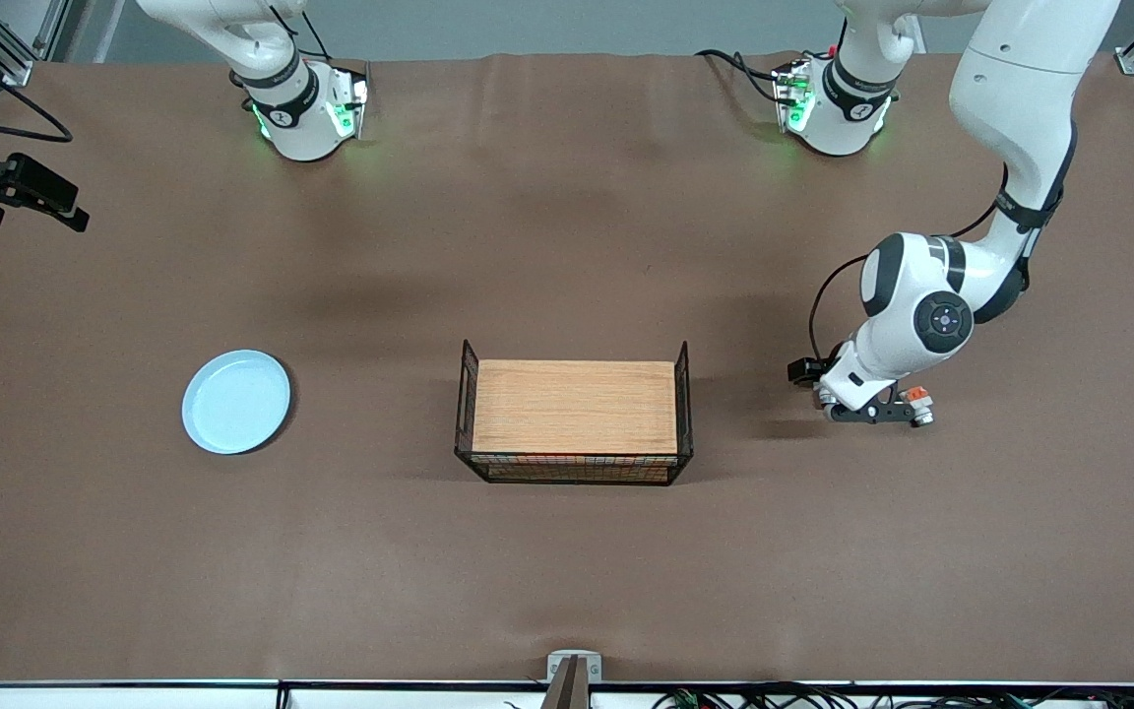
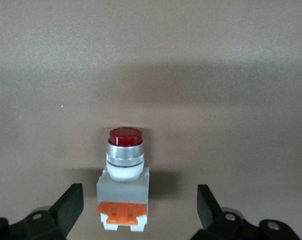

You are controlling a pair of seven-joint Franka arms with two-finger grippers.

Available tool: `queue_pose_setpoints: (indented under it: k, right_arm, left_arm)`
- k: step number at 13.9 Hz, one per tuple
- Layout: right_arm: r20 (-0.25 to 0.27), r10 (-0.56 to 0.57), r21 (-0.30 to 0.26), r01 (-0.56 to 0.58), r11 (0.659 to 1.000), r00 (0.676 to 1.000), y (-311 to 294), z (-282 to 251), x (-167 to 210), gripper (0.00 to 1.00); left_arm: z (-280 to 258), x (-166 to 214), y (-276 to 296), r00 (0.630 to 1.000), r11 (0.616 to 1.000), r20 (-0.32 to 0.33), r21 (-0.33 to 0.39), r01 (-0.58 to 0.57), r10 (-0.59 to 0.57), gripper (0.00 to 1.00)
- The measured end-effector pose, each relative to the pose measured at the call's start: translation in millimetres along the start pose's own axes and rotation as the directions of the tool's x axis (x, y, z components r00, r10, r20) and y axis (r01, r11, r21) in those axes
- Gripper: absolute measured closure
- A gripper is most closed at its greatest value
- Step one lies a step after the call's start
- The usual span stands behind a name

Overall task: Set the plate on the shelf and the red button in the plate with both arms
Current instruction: 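Reach the left gripper down to the red push button, then close the left gripper on the button while the right gripper reaches the plate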

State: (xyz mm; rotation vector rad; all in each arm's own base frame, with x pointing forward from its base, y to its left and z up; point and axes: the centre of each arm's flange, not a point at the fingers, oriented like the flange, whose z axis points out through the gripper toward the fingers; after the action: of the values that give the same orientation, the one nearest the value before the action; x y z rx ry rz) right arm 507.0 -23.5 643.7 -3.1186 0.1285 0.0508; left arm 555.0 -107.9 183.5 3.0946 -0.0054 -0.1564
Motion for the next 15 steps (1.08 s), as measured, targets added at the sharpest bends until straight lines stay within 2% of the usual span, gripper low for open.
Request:
queue_pose_setpoints:
  k: [6, 9, 11, 12, 14, 15]
  right_arm:
    - [-0.002, 0.0, 0.0, 0.0, 1.0, 1.0, 0, 0, 0, 0.0]
    - [-0.002, 0.0, 0.0, 0.0, 1.0, 1.0, 0, 0, 0, 0.0]
    - [-0.002, 0.0, 0.0, 0.0, 1.0, 1.0, 0, 0, 0, 0.0]
    - [-0.005, 0.0, 0.0, 0.0, 1.0, 1.0, 0, -1, 0, 0.0]
    - [-0.017, 0.002, 0.001, -0.002, 1.0, 1.0, 1, -8, 0, 0.0]
    - [-0.016, 0.004, 0.001, -0.004, 1.0, 1.0, 2, -11, -1, 0.0]
  left_arm:
    - [7, 3, -2, 1.0, 1.0, -0.023, -0.006, 0.008, -0.008, 0.0]
    - [9, 3, -3, 1.0, 1.0, -0.02, -0.006, 0.012, -0.012, 0.03]
    - [9, 3, -3, 1.0, 1.0, -0.019, -0.005, 0.012, -0.013, 0.18]
    - [9, 3, -3, 1.0, 1.0, -0.019, -0.005, 0.013, -0.013, 0.19]
    - [9, 3, -4, 1.0, 1.0, -0.019, -0.005, 0.014, -0.014, 0.36]
    - [9, 3, -4, 1.0, 1.0, -0.019, -0.005, 0.014, -0.014, 0.36]
